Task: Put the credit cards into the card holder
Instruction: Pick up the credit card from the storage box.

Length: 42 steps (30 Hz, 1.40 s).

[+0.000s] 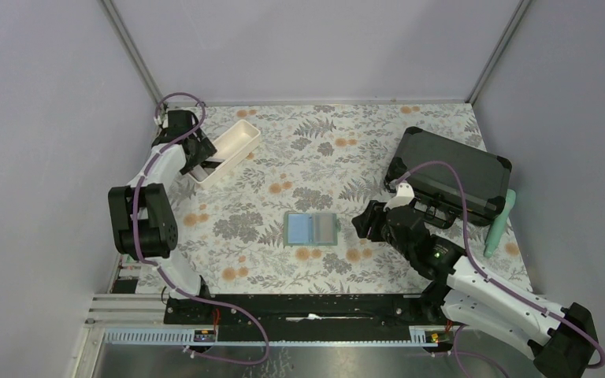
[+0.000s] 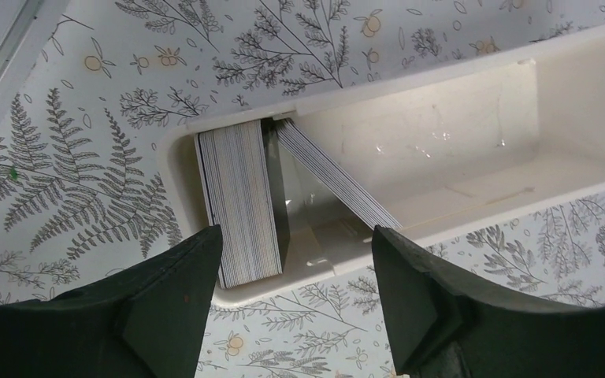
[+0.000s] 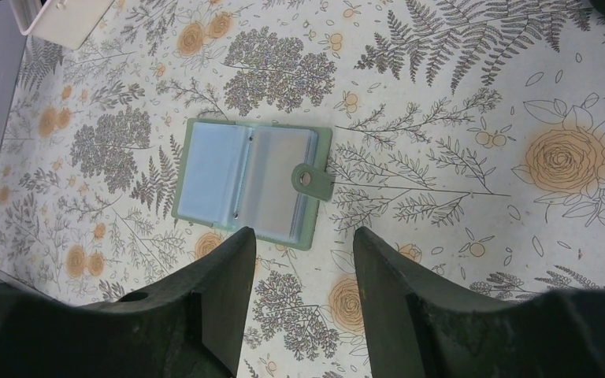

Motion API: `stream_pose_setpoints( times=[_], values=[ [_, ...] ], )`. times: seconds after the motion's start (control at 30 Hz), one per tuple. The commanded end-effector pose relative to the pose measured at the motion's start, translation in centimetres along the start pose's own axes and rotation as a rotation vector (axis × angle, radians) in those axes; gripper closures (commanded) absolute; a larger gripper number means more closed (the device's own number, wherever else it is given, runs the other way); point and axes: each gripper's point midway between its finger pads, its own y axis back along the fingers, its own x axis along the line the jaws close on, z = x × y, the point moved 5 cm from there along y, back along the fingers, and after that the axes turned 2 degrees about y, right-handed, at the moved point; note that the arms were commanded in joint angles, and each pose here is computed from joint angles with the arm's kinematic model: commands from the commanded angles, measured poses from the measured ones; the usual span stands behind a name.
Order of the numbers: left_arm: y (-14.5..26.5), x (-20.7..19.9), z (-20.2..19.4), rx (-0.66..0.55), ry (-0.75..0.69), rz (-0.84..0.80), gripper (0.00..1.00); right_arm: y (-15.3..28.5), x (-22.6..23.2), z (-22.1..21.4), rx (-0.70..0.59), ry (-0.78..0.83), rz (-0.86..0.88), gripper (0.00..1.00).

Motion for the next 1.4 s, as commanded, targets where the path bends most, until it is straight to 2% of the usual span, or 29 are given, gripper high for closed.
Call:
stream_pose_setpoints(
  times=[0.0, 0.7, 1.37],
  values=[
    [-0.4, 0.1, 2.2, -0.078, 0.005, 0.032, 0.28, -0.2, 0.2, 0.4, -0.019, 0.001, 0.013, 0.44],
    [-3.0, 0.5, 2.4, -0.051, 0.008, 0.035, 0.28, -0.4, 0.5, 0.3, -0.003, 0.000, 0.020, 0.43],
    [-5.2, 1.1, 0.7, 0.025, 0.012, 0.045, 0.28, -0.3, 0.5, 0.2, 0.002, -0.011, 0.025, 0.43]
  ],
)
